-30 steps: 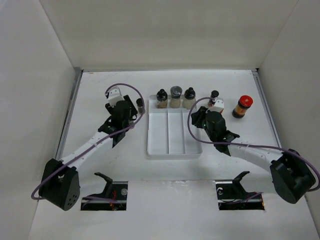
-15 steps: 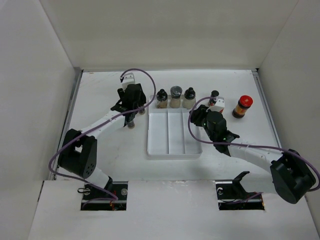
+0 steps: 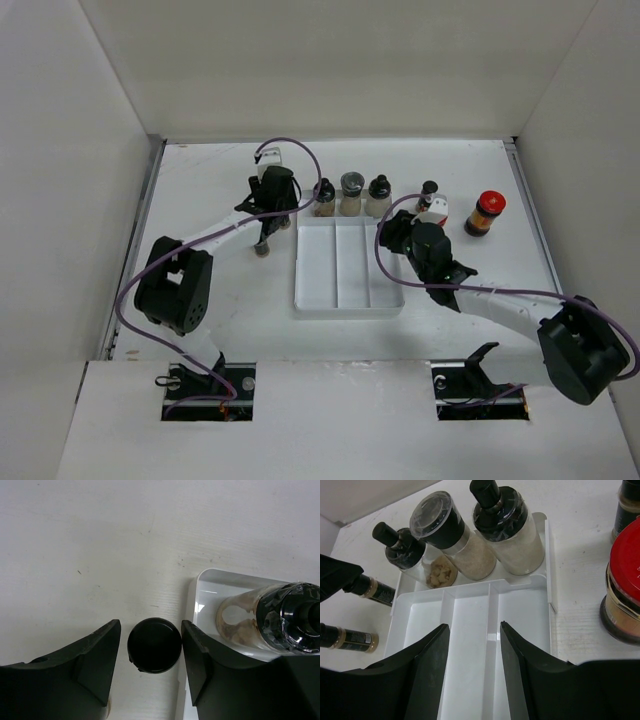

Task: Organize the condiment bottles

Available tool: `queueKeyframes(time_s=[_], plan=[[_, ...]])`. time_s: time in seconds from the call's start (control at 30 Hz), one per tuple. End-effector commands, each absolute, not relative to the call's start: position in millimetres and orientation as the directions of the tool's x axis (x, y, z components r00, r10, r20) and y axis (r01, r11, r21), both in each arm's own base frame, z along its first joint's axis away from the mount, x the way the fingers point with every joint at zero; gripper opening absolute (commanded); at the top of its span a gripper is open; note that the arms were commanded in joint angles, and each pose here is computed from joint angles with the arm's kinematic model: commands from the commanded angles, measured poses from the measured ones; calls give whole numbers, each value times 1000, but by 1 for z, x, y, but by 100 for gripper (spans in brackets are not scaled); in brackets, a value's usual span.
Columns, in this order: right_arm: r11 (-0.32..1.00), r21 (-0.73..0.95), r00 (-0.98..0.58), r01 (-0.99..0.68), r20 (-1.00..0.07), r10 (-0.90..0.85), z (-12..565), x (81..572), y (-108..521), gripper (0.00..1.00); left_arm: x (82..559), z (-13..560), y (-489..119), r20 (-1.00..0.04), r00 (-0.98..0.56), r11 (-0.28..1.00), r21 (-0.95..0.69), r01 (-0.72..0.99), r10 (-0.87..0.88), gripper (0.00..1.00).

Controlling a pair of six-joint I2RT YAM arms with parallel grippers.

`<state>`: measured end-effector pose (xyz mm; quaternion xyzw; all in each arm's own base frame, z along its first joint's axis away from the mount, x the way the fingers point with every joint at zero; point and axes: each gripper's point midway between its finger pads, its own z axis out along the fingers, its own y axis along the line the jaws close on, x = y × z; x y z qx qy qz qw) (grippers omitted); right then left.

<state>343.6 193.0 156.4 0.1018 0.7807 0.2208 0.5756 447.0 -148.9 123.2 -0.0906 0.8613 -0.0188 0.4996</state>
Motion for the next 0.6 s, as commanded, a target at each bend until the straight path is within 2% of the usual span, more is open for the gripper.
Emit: queueKeyframes(time_s=[0.0,0.13,0.27,0.33,0.43,0.57], plan=[[863,489,-276,-125,-853,443,171,347,201,52,458,146,-159,-880,-440,983,-144,-113,-180,48],[863,489,-276,-125,-853,443,171,347,201,53,457,136,-155,-873,-454,983,-130,-130,-176,44],[863,489,-278,-126,-853,442,170,347,201,56,455,131,-156,-868,-465,983,-127,-131,-174,44],[864,488,-274,-125,-854,443,172,347,200,56,455,133,-157,-870,-462,984,-127,-127,-172,38],[861,491,-275,-129,-852,445,172,346,201,56,455,155,-158,-887,-420,980,-157,-120,-194,31],[861,491,-275,-129,-852,445,172,346,201,56,446,202,-161,-921,-330,978,-184,-95,-205,30]])
